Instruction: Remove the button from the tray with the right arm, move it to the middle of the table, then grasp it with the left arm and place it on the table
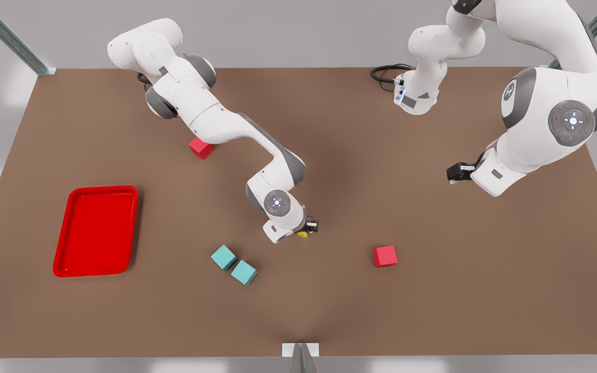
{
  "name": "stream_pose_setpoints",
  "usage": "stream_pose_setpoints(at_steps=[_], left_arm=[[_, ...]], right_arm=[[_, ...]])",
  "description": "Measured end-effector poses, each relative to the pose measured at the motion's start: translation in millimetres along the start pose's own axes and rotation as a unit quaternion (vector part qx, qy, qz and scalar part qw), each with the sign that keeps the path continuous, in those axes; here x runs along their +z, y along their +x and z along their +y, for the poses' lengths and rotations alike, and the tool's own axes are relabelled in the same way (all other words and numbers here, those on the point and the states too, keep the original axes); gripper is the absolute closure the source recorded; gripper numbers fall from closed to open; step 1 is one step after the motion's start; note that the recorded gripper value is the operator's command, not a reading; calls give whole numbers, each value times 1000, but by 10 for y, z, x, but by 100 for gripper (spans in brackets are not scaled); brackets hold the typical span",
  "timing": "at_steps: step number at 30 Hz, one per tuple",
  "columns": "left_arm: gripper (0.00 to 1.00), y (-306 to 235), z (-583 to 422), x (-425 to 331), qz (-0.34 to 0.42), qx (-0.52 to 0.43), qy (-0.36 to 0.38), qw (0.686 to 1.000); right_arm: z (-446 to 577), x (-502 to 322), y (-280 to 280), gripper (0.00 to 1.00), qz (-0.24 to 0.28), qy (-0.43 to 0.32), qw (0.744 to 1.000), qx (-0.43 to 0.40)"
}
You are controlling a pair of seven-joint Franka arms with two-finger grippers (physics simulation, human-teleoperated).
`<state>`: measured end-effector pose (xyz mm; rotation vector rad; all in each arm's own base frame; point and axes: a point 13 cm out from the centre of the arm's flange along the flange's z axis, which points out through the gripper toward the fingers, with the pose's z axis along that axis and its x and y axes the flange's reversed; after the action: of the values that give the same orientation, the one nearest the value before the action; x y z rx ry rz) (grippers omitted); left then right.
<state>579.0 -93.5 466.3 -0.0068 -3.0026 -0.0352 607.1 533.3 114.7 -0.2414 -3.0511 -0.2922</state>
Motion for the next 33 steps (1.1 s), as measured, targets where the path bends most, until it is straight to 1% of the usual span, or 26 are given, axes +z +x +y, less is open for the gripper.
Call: stream_pose_setpoints(at_steps=[3, 5, 6, 7, 8, 10, 11, 12, 14, 16, 19, 22, 25, 28, 33], left_arm=[[0, -3, -1, -1, -1, 0, 0, 1000], [0, -8, -2, -3, -2, 0, 0, 1000], [0, -22, -9, 13, -2, 1, 1, 1000], [0, -44, -38, 58, 1, 3, 1, 1000], [0, -73, -165, 149, 6, 13, 1, 1000], [0, -61, -971, 499, 23, 79, -6, 997], [0, 26, -1607, 812, 36, 130, -13, 991], [0, 147, -2162, 1144, 48, 172, -19, 984], [0, 284, -2839, 1763, 62, 209, -22, 976], [0, 358, -3227, 2237, 59, 213, -13, 975], [0, 306, -3420, 2649, 39, 186, 6, 982], [0, 49, -3590, 3058, 6, 154, 34, 988], [0, -193, -3750, 3166, -39, 140, 63, 987], [0, -345, -3839, 3134, -72, 151, 81, 982], [0, -406, -3764, 3365, -81, 189, 83, 975]], right_arm=[[9, -727, -310, 0, -36, -27, 999, 24], [-209, -1257, -667, 0, -62, -43, 996, 41], [-476, -1592, -926, 0, -75, -46, 995, 54], [-845, -2109, -1175, 0, -96, -42, 993, 63], [-1451, -2705, -1325, 0, -116, -22, 990, 75], [-2896, -3608, -1187, 0, -134, 35, 985, 107], [-3355, -3837, -1077, 0, -134, 53, 983, 114], [-3580, -3976, -979, 0, -129, 67, 983, 109], [-3802, -4087, -845, 0, -111, 88, 986, 93], [-3955, -4170, -803, 0, -97, 97, 987, 78], [-4043, -4169, -726, 0, -76, 108, 990, 48], [-4078, -4132, -686, 0, -59, 115, 991, 20], [-4067, -4079, -663, 0, -46, 119, 992, -7], [-4096, -4067, -650, 0, -39, 122, 991, -27], [-4116, -4062, -635, 0, -31, 124, 990, -56]])
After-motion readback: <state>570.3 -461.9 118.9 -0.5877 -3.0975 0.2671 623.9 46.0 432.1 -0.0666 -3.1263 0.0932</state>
